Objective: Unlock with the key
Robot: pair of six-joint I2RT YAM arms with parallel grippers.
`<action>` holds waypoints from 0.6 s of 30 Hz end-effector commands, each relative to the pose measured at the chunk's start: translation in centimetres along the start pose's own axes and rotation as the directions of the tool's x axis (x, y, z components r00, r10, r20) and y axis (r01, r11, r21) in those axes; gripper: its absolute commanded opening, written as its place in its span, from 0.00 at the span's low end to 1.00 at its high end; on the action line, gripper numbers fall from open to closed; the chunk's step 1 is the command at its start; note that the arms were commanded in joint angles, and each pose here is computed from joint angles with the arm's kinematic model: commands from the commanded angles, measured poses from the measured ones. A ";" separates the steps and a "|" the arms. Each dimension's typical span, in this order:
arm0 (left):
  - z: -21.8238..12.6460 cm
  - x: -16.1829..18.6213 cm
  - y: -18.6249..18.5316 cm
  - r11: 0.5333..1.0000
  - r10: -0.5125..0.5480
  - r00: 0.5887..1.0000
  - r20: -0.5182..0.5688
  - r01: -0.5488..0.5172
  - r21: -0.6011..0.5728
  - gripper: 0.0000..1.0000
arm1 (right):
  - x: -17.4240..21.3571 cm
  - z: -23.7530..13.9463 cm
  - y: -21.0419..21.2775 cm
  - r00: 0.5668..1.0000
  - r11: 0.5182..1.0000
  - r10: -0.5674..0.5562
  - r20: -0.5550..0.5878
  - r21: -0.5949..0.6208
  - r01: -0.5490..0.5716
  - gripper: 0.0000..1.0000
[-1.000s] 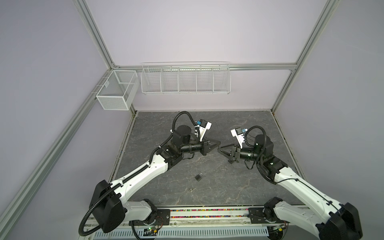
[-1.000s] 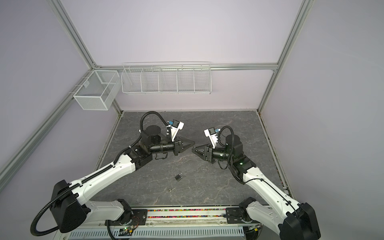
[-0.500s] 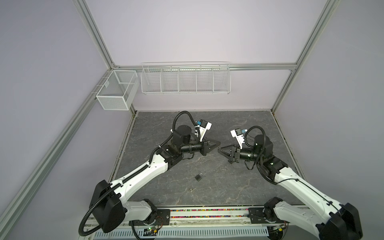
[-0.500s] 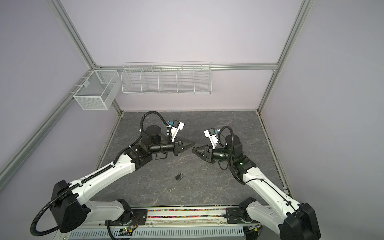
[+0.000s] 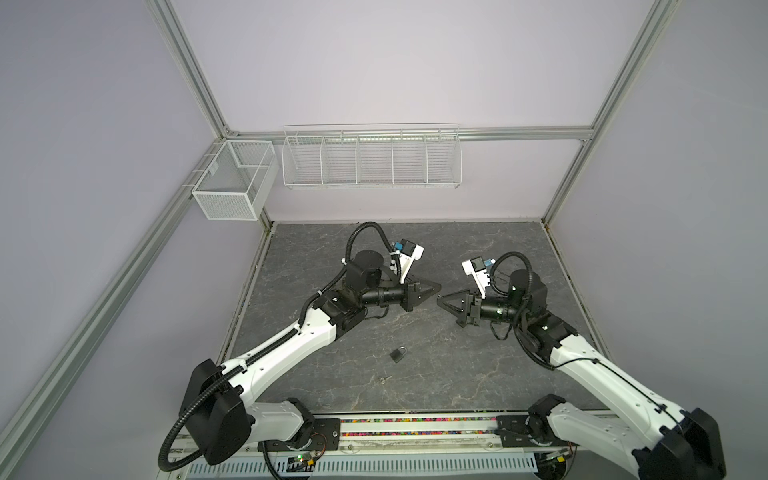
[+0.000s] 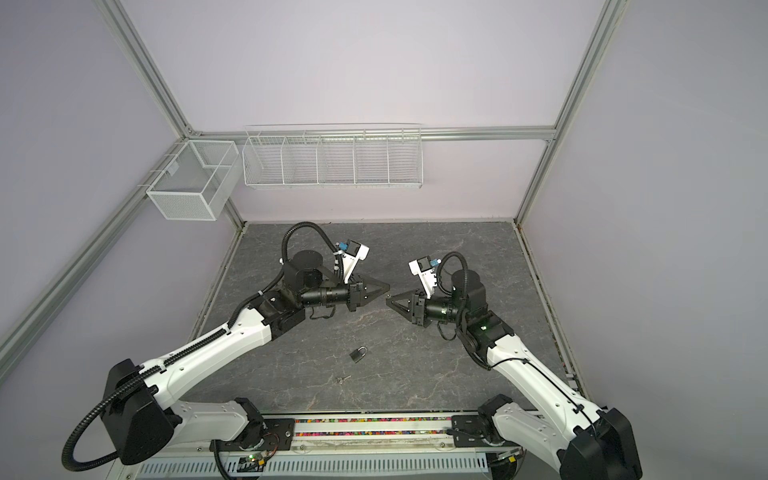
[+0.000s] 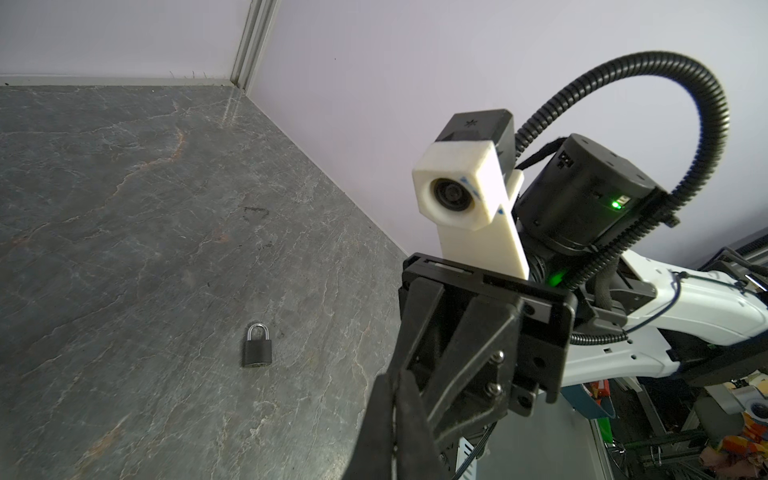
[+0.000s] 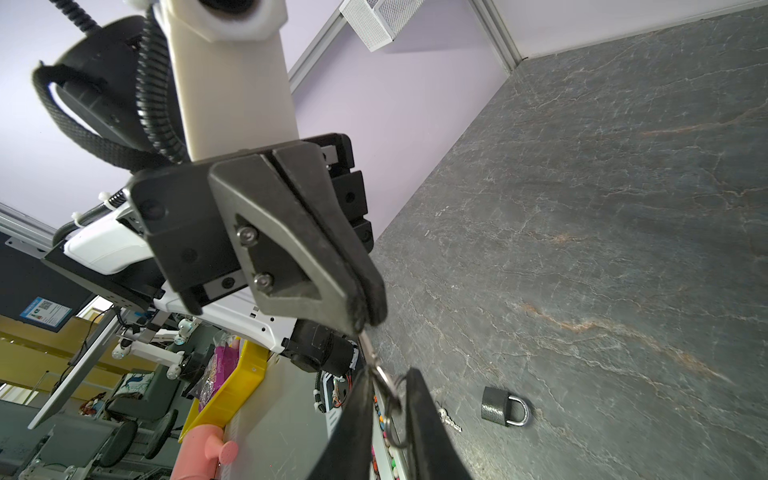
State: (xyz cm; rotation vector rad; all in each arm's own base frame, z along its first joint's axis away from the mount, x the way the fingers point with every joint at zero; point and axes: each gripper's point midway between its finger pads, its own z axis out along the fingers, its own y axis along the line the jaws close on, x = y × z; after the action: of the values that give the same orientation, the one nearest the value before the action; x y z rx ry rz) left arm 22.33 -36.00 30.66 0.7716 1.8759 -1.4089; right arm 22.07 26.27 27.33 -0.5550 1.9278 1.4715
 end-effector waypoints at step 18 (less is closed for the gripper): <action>0.2 -1.5 0.0 0.999 0.039 0.999 0.008 -0.039 -0.034 0.06 | -0.5 -1.1 -0.6 0.999 0.997 -0.019 0.043 0.077 0.015 0.06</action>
State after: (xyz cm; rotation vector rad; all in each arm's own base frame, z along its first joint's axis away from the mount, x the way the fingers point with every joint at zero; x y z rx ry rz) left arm 22.63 -36.28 30.88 0.7863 1.8760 -1.3986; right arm 21.92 25.89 27.74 -0.5567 1.9125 1.4489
